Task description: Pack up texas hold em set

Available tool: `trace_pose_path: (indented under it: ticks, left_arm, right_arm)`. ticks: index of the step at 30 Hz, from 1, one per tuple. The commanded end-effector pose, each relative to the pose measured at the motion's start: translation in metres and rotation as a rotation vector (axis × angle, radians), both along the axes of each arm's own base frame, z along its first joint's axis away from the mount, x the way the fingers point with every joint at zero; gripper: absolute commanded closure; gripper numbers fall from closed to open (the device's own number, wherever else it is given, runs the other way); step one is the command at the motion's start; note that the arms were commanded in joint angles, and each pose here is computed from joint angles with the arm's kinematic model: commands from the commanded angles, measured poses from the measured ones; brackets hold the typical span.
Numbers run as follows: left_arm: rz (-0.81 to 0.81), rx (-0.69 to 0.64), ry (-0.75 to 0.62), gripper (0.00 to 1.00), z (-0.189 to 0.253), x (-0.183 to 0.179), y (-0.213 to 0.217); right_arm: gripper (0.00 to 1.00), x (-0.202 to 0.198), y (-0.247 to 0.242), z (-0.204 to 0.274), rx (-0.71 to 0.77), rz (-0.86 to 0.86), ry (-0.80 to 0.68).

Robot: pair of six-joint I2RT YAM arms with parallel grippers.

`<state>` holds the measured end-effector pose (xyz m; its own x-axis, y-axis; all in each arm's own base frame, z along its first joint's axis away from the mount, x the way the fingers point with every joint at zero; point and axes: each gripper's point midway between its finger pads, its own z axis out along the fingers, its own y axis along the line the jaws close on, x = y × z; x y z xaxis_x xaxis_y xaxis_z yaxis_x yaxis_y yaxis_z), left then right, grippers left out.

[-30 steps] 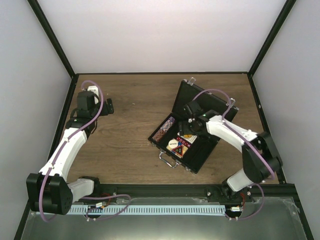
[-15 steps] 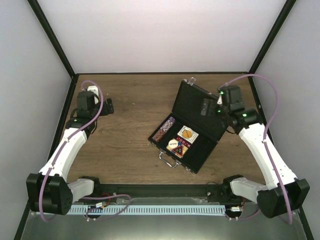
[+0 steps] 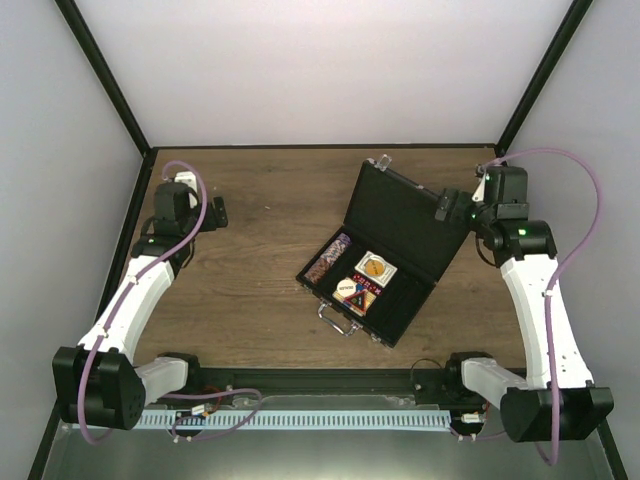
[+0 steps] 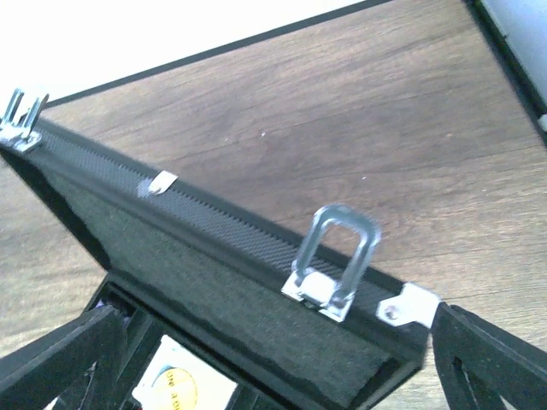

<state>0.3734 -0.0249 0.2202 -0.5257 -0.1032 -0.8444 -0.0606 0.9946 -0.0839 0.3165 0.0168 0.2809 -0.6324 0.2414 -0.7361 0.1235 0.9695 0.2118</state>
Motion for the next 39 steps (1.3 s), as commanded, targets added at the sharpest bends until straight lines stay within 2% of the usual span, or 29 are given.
trace_pose_path:
  ticks: [1,10,23,29,33,39]
  left_arm:
    - [0.001,-0.006,-0.012,0.00,0.003,-0.003,-0.001]
    - [-0.019,-0.019,-0.007,0.00,0.001,-0.002,-0.006]
    - [-0.022,-0.016,-0.010,0.00,0.003,-0.002,-0.006]
    - [-0.031,-0.017,-0.011,0.00,0.003,-0.002,-0.007]
    - [-0.038,-0.023,-0.012,0.00,0.003,-0.002,-0.009]
    - [-0.052,-0.036,-0.009,0.00,0.002,-0.002,-0.012]
  right_arm:
    - [0.00,0.008,-0.014,0.027,-0.012,-0.026,-0.071]
    - [0.00,0.030,-0.017,-0.002,0.048,0.001,-0.018]
    - [0.00,0.037,-0.007,-0.028,0.044,0.090,0.065]
    - [0.00,0.022,0.038,-0.030,0.214,0.311,0.102]
    - [0.00,0.011,0.048,-0.035,0.280,0.338,0.141]
    - [0.00,-0.012,0.076,-0.018,0.445,0.422,0.133]
